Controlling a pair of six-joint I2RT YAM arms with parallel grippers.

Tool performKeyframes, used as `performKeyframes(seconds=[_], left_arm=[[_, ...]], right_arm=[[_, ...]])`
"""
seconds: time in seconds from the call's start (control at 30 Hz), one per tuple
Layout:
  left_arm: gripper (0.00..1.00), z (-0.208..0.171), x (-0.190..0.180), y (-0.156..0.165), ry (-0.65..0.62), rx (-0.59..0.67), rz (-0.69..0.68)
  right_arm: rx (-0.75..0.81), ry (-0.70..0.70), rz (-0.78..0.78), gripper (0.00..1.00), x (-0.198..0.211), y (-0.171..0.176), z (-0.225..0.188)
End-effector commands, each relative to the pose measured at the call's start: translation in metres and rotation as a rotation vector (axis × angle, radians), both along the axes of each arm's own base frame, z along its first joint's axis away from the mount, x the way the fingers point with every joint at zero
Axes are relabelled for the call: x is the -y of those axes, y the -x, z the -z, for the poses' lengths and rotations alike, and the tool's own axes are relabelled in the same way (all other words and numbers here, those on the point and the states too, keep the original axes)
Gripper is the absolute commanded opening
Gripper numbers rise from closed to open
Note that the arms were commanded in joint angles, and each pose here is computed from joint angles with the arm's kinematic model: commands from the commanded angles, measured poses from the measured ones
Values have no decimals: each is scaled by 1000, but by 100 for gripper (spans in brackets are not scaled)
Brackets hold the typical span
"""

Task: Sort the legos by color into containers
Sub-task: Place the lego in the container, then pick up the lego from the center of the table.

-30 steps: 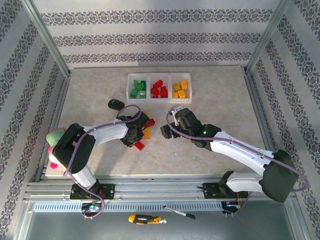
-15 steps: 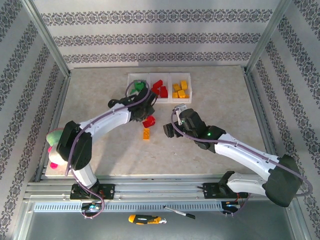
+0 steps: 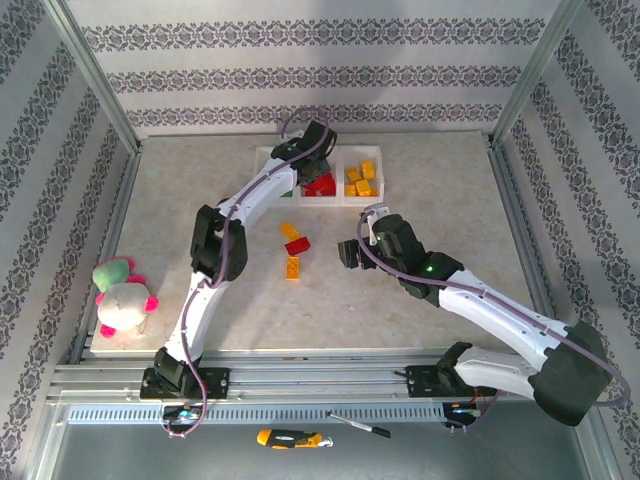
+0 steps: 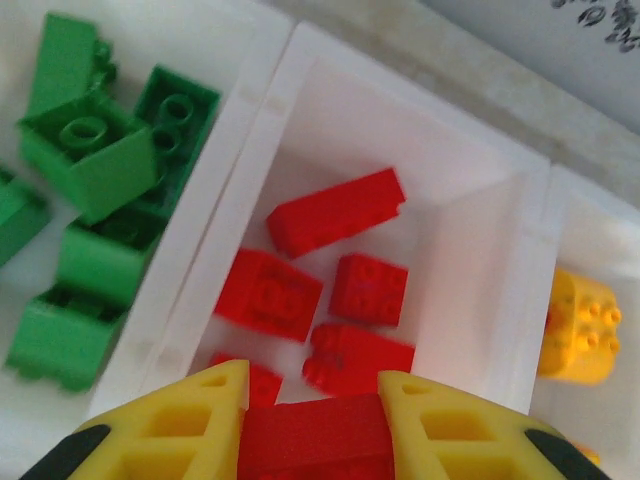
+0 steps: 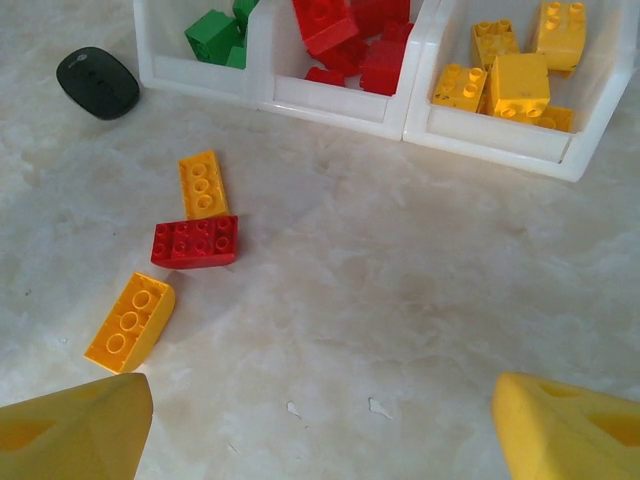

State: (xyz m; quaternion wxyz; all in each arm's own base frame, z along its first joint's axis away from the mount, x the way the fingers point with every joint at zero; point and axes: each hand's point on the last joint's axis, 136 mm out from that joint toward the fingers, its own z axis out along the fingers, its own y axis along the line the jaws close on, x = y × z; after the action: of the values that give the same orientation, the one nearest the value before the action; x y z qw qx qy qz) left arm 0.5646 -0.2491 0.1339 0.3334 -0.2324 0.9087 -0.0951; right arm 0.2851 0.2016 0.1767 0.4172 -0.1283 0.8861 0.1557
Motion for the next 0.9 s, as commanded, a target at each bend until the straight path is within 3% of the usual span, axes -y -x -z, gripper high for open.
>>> performKeyframes(seconds=[0.0, 0.03, 0.1, 0.2, 0.3, 0.47, 0.67, 0.87], left_arm=[[28, 2, -13, -4, -94, -40, 26], [32, 1, -11, -7, -88, -36, 29], [54, -8, -9, -11, -67, -14, 33], [75, -29, -10, -10, -65, 20, 47], [90, -52, -15, -3, -85, 40, 65], [100, -82, -25, 23, -102, 39, 104], [99, -82, -52, 74, -109, 67, 121], [99, -72, -106, 147, -161, 60, 52]], right_arm=[[-12, -12, 25, 88, 6, 2, 5], [-14, -13, 23, 88, 6, 3, 5], [-24, -9, 16, 88, 5, 3, 8], [-41, -12, 6, 88, 2, 4, 12], [-58, -7, -15, 88, -4, 4, 15], [-84, 10, -47, 88, -20, 3, 24], [-133, 29, -90, 88, -50, 6, 39], [-198, 72, -80, 88, -77, 5, 59]])
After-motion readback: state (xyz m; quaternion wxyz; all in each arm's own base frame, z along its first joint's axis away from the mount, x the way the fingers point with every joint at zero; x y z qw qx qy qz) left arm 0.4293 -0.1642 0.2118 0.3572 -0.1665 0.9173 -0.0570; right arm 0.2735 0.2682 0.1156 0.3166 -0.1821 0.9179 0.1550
